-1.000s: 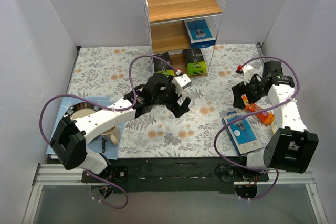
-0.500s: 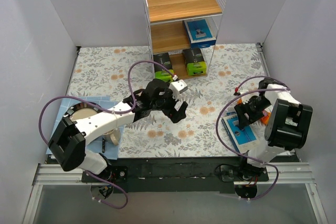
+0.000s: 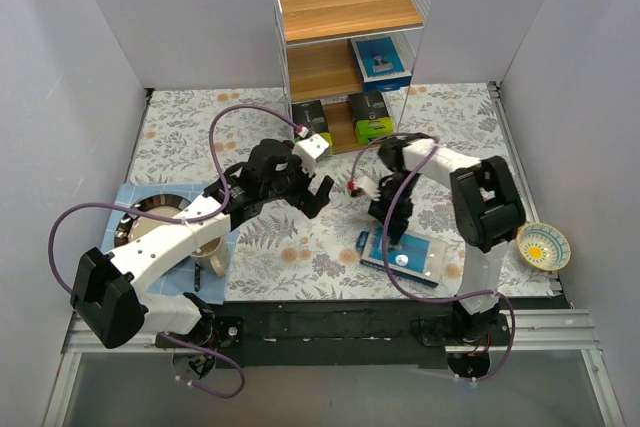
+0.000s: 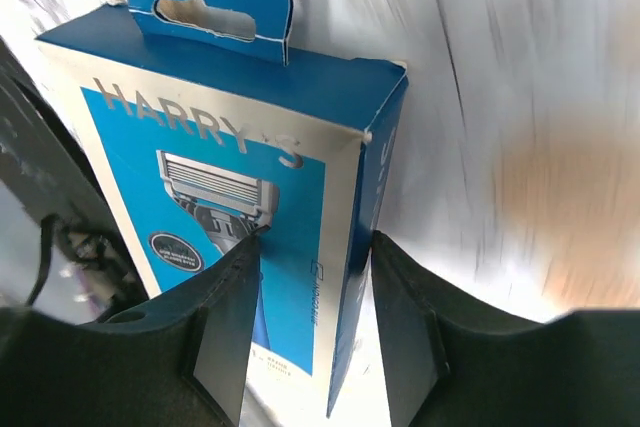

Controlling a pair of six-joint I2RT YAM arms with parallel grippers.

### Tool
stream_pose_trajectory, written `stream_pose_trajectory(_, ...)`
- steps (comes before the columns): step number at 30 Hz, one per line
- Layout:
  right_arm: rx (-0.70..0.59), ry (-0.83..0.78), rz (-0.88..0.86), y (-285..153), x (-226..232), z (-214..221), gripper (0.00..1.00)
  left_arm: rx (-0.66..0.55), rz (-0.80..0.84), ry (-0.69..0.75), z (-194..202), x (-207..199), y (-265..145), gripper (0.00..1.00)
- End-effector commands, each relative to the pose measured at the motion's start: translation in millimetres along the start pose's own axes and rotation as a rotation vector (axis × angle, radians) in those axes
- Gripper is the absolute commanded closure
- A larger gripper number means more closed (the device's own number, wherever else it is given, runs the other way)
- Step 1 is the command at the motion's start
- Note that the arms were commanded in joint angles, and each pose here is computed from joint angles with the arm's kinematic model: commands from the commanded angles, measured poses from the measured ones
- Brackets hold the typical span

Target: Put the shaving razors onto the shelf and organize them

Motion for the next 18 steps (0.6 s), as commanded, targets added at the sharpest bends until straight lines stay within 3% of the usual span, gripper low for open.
stream_pose_trajectory(1,-0.095,-0.453,0.11,24.8,-25.1,-95.3,0.46,-0.117,-0.162,-0.036,-36.3,31.1,-29.8,0.02)
stream_pose_trajectory(5,-0.163,-0.758,0.196,17.4,-0.2,-148.8,0.44,-0.196,-0.319,-0.11,-54.0,63.6,-44.5,0.02)
stream_pose_trajectory(6,-0.23,-0.822,0.297,-5.9,2.6,-164.2,0.42,-0.222,-0.344,-0.12,-58.9,67.7,-47.2,0.02)
stream_pose_trajectory(8,-0.244,-0.838,0.358,-10.3,7.1,-149.3,0.37,-0.248,-0.384,-0.139,-63.3,75.5,-49.9,0.02)
stream_pose_trajectory(9,-0.28,-0.86,0.433,-34.2,17.0,-148.5,0.36,-0.26,-0.394,-0.153,-64.3,77.0,-48.7,0.02)
stream_pose_trajectory(13,-0.409,-0.708,0.545,-74.2,39.5,-121.6,0.24,-0.251,-0.372,-0.199,-57.4,76.8,-36.0,0.02)
stream_pose_trajectory(14,-0.472,-0.567,0.541,-85.2,45.3,-117.1,0.23,-0.231,-0.341,-0.212,-52.1,73.0,-28.7,0.02)
stream_pose_trajectory(15,-0.537,-0.528,0.542,-98.1,56.7,-118.7,0.21,-0.206,-0.304,-0.226,-42.1,69.0,-20.8,0.02)
stream_pose_trajectory(18,-0.678,-0.234,0.453,-106.7,76.3,-126.1,0.14,-0.062,-0.055,-0.213,-9.2,38.0,5.8,0.04)
Point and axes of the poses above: each gripper's point midway between its finger pads, its own y axis out along the fingers, its own x axis along the line the jaws close on, z = x × y, the point moved 3 cm from there along -y, back along the fingers, and after that the axes turned 11 degrees about -y, right-handed, at the moved point
